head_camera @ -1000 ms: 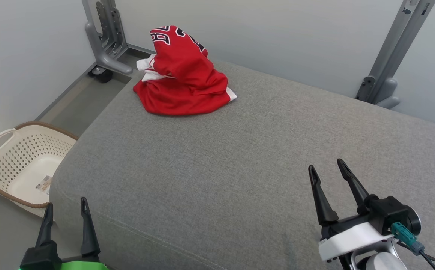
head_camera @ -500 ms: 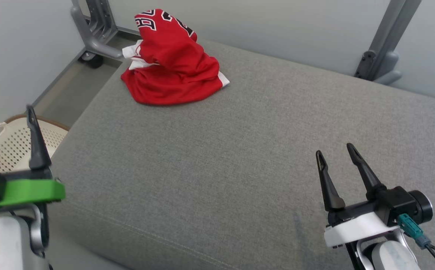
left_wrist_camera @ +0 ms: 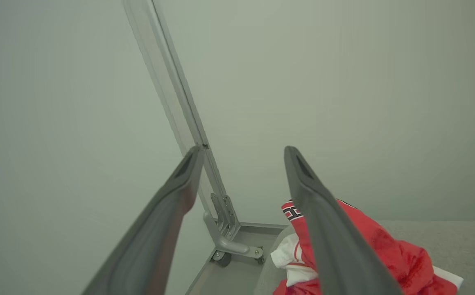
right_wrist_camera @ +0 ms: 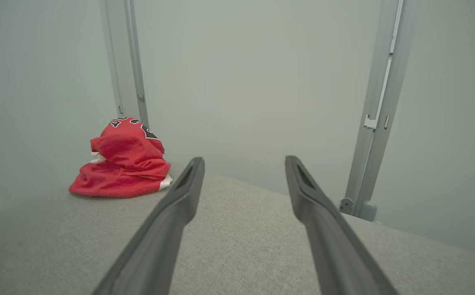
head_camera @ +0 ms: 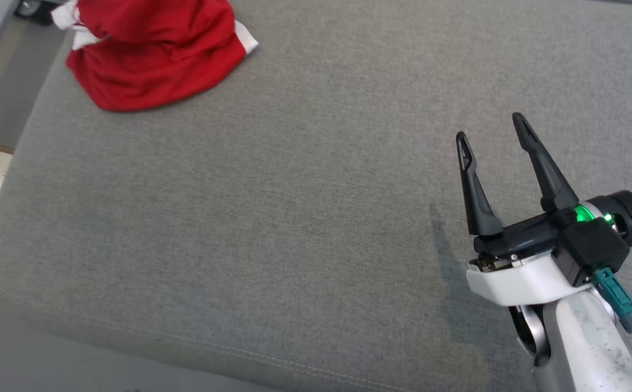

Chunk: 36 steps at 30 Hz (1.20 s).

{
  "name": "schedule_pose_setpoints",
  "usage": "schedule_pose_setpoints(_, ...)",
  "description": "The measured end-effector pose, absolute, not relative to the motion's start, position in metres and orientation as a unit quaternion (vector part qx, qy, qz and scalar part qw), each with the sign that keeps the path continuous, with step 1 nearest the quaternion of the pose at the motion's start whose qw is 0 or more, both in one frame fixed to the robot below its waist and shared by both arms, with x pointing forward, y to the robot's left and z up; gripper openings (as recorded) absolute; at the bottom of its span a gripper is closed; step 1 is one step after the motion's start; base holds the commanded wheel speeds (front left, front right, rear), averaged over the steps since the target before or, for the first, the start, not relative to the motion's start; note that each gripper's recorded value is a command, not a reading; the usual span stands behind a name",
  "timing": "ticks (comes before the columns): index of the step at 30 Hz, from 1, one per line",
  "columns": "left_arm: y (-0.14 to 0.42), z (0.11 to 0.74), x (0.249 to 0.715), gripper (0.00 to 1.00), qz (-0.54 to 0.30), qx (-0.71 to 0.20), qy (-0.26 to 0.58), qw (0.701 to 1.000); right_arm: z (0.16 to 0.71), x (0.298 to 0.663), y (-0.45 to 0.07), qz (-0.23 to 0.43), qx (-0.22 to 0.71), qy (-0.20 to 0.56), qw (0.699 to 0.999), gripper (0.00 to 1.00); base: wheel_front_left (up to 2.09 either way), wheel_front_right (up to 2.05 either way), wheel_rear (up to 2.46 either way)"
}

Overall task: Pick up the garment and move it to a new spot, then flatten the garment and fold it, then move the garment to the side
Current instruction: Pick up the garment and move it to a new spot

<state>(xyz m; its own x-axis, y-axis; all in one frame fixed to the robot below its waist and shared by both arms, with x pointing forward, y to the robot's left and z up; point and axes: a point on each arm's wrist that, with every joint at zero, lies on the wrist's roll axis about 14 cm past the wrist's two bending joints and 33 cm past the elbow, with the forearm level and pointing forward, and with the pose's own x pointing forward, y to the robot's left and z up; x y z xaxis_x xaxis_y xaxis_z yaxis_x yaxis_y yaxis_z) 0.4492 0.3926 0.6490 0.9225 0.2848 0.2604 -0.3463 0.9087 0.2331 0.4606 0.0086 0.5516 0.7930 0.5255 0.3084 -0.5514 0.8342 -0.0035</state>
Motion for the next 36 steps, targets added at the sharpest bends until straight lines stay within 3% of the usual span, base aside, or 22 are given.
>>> schedule_pose_setpoints(10,0.356,0.523,0.544,1.0,0.074,0.125,0.058,0.988,0.509,0.483,-0.024,0.243,0.039,-0.118,0.962,1.0,0.0,0.0,0.0)
schedule_pose_setpoints(21,0.361,0.42,0.56,1.0,0.072,0.109,0.193,0.973,0.481,0.49,-0.05,0.212,0.028,-0.091,0.973,1.0,0.0,0.0,0.0)
schedule_pose_setpoints(29,0.362,0.413,0.574,1.0,0.068,0.118,0.2,0.97,0.476,0.491,-0.058,0.202,0.022,-0.086,0.975,1.0,0.0,0.0,0.0)
schedule_pose_setpoints(30,0.361,0.414,0.576,0.96,0.066,0.118,0.199,0.971,0.475,0.491,-0.058,0.202,0.022,-0.086,0.975,1.0,0.0,0.0,0.0)
schedule_pose_setpoints(31,0.359,0.415,0.578,0.48,0.062,0.121,0.2,0.97,0.476,0.491,-0.058,0.202,0.021,-0.086,0.975,1.0,0.0,0.0,0.0)
schedule_pose_setpoints(32,0.358,0.415,0.579,0.1,0.059,0.124,0.203,0.969,0.476,0.491,-0.058,0.202,0.021,-0.086,0.975,1.0,0.0,0.0,0.0)
schedule_pose_setpoints(33,0.357,0.414,0.579,0.0,0.057,0.126,0.206,0.969,0.476,0.491,-0.058,0.202,0.021,-0.087,0.975,1.0,0.0,0.0,0.0)
schedule_pose_setpoints(36,0.361,0.419,0.58,0.0,0.058,0.137,0.207,0.967,0.478,0.491,-0.059,0.202,0.021,-0.088,0.975,1.0,0.0,0.0,0.0)
